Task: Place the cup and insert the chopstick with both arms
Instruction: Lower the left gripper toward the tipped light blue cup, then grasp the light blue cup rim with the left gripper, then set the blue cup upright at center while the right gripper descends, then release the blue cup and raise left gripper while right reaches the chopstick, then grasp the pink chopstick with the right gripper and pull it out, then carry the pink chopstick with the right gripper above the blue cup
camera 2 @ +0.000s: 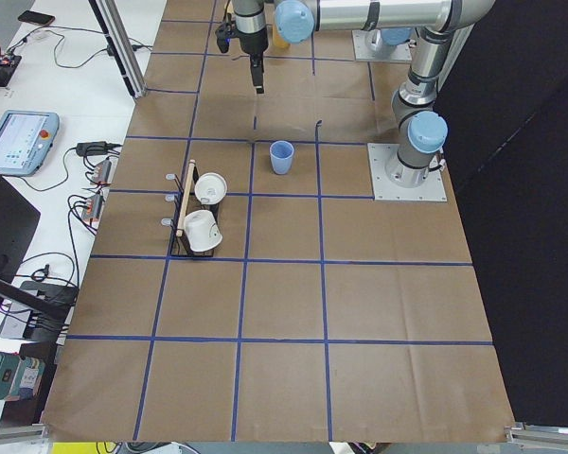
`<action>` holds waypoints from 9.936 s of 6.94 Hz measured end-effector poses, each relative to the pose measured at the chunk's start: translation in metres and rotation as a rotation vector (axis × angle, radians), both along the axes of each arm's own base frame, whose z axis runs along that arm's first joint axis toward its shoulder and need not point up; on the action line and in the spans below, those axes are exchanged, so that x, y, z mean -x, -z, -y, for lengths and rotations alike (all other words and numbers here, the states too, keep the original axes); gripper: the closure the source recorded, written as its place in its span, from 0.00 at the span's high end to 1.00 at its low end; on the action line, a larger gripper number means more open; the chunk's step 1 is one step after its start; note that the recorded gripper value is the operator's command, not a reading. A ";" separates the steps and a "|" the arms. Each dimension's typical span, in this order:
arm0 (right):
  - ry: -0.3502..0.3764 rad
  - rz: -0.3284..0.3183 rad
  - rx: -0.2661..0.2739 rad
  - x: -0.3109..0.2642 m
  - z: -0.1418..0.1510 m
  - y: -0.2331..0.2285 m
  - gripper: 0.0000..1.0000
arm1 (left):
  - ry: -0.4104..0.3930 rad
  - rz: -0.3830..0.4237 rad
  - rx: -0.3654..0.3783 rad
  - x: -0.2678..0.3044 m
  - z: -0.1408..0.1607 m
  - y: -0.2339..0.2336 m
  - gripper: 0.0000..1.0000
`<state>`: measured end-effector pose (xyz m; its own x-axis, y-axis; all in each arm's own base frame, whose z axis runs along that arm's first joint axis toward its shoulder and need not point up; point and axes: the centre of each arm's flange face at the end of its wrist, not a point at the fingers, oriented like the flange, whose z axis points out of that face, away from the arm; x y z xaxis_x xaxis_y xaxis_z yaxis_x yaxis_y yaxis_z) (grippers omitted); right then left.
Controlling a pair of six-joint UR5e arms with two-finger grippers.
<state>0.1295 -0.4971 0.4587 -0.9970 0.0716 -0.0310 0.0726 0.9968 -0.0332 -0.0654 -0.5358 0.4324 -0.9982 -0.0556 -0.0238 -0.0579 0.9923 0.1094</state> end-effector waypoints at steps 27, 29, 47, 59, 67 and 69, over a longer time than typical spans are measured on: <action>-0.521 -0.056 -0.097 0.076 -0.030 0.074 1.00 | -0.216 -0.083 0.017 0.247 0.023 0.139 0.04; -0.557 -0.066 -0.134 0.090 -0.048 0.087 1.00 | -0.209 -0.075 -0.011 0.252 0.028 0.162 0.34; -0.512 -0.132 -0.181 0.113 -0.069 0.126 0.05 | -0.007 -0.012 0.156 0.075 -0.030 -0.061 1.00; -0.418 -0.024 -0.224 0.086 -0.014 -0.040 0.06 | -0.007 -0.005 0.140 0.071 -0.037 -0.070 1.00; -0.723 0.000 -0.200 -0.132 0.027 0.003 0.06 | -0.008 -0.011 0.120 0.070 -0.035 -0.067 1.00; -0.749 0.004 -0.203 -0.146 0.021 0.002 0.07 | -0.007 -0.010 0.124 0.070 -0.034 -0.067 1.00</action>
